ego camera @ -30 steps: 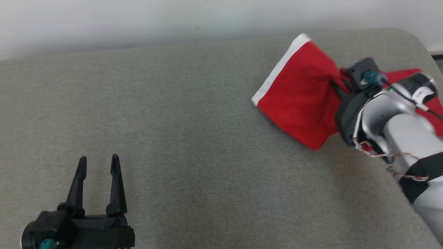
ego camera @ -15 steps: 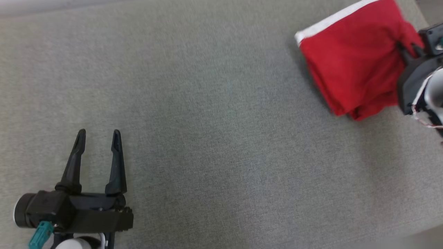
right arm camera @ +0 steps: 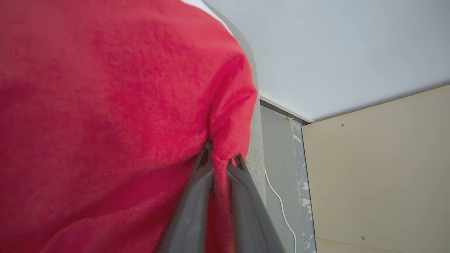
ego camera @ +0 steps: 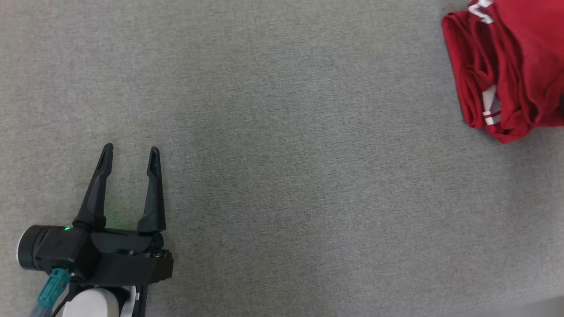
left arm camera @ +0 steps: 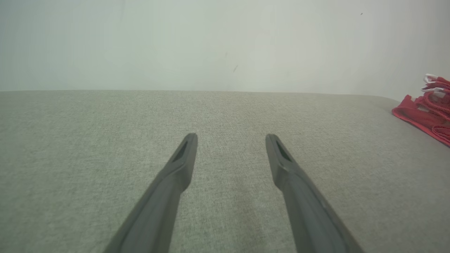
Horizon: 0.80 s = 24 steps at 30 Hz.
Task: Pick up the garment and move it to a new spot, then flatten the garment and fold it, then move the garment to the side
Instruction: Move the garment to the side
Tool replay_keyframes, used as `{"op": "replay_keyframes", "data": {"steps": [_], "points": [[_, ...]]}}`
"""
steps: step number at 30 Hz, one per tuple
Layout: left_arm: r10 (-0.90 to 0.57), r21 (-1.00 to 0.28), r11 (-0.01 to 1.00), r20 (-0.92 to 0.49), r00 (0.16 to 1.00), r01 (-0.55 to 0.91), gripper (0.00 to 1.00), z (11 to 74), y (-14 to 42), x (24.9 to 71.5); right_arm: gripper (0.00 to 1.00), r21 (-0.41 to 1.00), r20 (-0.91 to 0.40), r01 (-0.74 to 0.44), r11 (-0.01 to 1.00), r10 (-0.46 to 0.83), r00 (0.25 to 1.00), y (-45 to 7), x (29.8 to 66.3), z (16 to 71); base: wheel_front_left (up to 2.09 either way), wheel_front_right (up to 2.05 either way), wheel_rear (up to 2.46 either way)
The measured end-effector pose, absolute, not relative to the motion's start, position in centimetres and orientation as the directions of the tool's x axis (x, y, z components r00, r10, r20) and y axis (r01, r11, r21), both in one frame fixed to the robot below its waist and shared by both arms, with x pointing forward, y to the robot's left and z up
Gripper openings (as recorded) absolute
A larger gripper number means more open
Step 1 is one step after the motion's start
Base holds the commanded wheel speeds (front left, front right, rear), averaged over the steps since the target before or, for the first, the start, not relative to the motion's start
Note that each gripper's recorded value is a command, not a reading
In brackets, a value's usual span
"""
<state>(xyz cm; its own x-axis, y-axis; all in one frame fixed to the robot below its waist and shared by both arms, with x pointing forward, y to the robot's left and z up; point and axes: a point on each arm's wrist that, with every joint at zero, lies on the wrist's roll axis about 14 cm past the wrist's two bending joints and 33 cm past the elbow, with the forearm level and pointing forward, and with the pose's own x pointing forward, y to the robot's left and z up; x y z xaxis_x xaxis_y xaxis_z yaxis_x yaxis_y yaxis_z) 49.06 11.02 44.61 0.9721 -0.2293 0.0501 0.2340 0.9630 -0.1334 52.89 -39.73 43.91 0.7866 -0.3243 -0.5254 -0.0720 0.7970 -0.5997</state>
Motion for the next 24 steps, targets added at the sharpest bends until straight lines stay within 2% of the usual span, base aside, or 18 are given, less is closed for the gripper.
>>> {"op": "replay_keyframes", "data": {"steps": [1, 2, 7, 10, 16, 18, 24], "points": [[-0.227, -0.132, 0.964, 0.047, 0.973, 0.231, 1.0, 44.5, 11.1, 49.0, 0.83, -0.605, -0.527, -0.072, 0.793, -0.331, 0.783, -39.9, 52.9, 43.7, 0.0, 0.0, 0.0], [-0.224, -0.13, 0.965, 0.046, 0.973, 0.228, 1.0, 44.5, 11.3, 49.0, 1.0, -0.605, -0.526, -0.069, 0.793, -0.333, 0.783, -39.9, 52.8, 43.6, 0.0, 0.0, 0.0], [-0.224, -0.124, 0.965, 0.06, 0.973, 0.23, 1.0, 45.5, 11.4, 48.5, 1.0, -0.566, -0.492, -0.011, 0.825, -0.326, 0.807, -39.7, 51.9, 43.7, 0.0, 0.0, 0.0], [-0.217, -0.126, 0.966, 0.073, 0.973, 0.225, 1.0, 46.5, 11.6, 48.0, 1.0, -0.519, -0.437, 0.031, 0.854, -0.297, 0.849, -38.8, 51.5, 44.6, 0.0, 0.0, 0.0], [-0.173, -0.13, 0.974, 0.085, 0.981, 0.183, 1.0, 48.1, 13.1, 45.9, 1.0, -0.318, -0.257, 0.136, 0.938, -0.223, 0.94, -35.6, 50.2, 47.3, 0.0, 0.0, 0.0], [-0.136, -0.136, 0.979, 0.095, 0.986, 0.148, 1.0, 48.8, 14.1, 45.1, 1.0, -0.195, -0.209, 0.166, 0.967, -0.207, 0.956, -34.0, 49.4, 47.7, 0.0, 0.0, 0.0], [-0.098, -0.163, 0.98, 0.118, 0.988, 0.116, 1.0, 50.5, 15.1, 42.8, 1.0, -0.04, -0.083, 0.113, 0.993, -0.116, 0.99, -29.2, 47.2, 50.4, 0.0, 0.0, 0.0]]}}
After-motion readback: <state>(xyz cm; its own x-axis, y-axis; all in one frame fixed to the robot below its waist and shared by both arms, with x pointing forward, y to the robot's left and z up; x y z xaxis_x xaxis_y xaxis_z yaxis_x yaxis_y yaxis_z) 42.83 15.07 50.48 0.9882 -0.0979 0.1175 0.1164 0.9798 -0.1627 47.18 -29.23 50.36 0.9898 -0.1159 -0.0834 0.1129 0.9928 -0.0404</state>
